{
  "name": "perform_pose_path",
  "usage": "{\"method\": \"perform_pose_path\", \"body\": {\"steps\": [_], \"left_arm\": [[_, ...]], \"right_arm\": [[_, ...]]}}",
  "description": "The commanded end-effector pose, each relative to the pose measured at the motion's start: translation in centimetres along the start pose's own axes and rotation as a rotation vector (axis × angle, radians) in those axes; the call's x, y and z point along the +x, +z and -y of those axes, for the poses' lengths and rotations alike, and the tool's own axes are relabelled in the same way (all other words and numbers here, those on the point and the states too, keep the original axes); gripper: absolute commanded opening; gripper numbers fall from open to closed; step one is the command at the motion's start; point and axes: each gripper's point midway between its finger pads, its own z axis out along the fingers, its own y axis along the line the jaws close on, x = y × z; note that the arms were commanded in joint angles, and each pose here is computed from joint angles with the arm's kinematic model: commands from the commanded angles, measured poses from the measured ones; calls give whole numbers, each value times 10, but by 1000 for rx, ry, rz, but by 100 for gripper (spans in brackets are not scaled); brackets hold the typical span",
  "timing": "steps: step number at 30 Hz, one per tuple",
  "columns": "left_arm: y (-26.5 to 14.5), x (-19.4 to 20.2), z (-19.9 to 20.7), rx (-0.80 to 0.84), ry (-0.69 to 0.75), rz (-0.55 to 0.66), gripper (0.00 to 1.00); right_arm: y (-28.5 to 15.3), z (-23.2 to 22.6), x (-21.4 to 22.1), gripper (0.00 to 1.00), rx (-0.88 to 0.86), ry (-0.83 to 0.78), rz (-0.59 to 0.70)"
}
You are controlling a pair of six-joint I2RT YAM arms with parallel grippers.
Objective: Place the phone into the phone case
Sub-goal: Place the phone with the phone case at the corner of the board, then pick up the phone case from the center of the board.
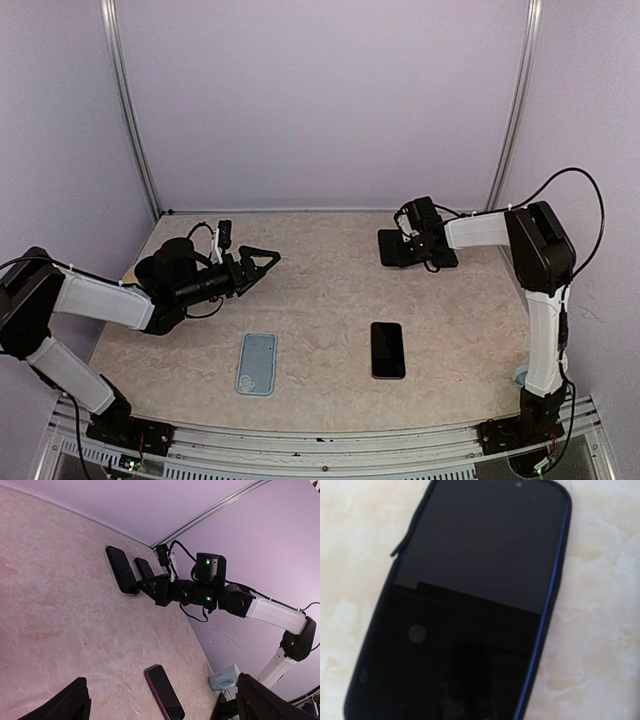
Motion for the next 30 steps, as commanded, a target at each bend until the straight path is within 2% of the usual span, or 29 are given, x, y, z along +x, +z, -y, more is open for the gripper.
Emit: {"method": "perform_pose_path", "body": {"steps": [1,7,14,18,24,30], "left_arm": [[-3,-2,7,28,13,18,99],[-4,-2,7,27,14,17,99],[-3,-3,7,28,13,18,99],[-3,-2,6,25,11,17,99],[-3,-2,7,28,13,17,99],[-3,-2,6,22,12,18,99]], "right_arm": [[-19,9,-20,0,19,-7,41],[-11,11,-9,0,35,0,25],[22,12,37,0,17,5,-138],[24,6,45,0,-16,2,-152],[11,7,23,0,-15,-12,-108],[-36,5,-33,0,-52,-20,54]]}}
